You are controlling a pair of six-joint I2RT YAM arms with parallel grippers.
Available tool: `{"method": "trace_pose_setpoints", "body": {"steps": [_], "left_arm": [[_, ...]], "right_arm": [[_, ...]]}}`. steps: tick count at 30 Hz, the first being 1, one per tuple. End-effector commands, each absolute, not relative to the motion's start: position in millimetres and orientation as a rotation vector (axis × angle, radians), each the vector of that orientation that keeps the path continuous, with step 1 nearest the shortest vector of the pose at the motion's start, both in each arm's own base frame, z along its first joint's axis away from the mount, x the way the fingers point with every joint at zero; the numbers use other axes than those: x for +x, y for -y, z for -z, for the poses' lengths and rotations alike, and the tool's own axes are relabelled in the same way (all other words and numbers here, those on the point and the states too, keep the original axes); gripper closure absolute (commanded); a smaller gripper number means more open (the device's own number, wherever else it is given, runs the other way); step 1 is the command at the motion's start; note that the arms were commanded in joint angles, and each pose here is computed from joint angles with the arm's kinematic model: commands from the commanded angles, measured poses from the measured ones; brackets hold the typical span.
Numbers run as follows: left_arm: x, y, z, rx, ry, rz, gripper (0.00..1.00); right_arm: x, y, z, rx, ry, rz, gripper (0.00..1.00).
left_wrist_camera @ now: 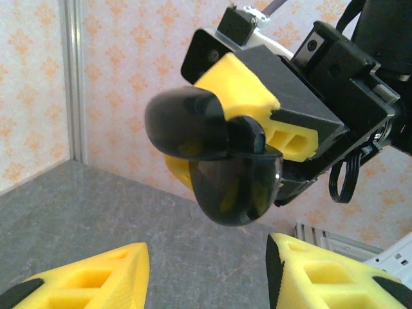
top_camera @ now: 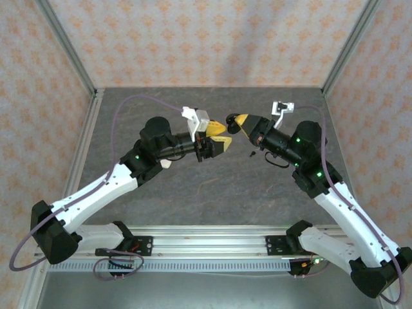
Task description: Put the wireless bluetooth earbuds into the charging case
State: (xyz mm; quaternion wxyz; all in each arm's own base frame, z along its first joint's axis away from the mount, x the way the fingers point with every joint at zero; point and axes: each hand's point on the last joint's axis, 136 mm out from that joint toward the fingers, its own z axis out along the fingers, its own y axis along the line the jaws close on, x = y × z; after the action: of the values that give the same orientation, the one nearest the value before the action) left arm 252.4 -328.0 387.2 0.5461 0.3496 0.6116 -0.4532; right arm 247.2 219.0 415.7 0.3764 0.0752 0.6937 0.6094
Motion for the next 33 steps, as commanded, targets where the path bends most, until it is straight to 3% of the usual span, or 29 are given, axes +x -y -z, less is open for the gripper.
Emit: {"method": "trace_pose_setpoints", "body": {"steps": [1,14,19,26,29,33], "left_arm": [[248.4,333.4,-408.7,0.826,-1.402,1.089,0.50],[252.3,349.7,-417.1,0.823,-1.402,1.109,0.51],[253.6,352.8,-414.3,0.825,-1.413,1.114,0.68],[257.2,353.9,-411.0,0.828,-1.436,1.098,0.82],[256.8,354.5,-407.5,0.843,-1.446,1.091,0.89],[253.8,352.6,-396.8,0.872,-1.457,1.071,0.95]], "right_arm": [[247.3,-213.6,-424.2,0.169,-1.727,-1.508,0.93],[247.1,-213.1,-414.9,0.142,-1.765,-1.448,0.94],[246.5,-213.3,-412.5,0.132,-1.777,-1.434,0.94],[245.5,-213.9,-409.0,0.105,-1.795,-1.410,0.92],[243.6,-213.2,-408.7,0.083,-1.805,-1.388,0.85],[238.9,-203.9,-411.9,0.051,-1.839,-1.289,0.59]]}}
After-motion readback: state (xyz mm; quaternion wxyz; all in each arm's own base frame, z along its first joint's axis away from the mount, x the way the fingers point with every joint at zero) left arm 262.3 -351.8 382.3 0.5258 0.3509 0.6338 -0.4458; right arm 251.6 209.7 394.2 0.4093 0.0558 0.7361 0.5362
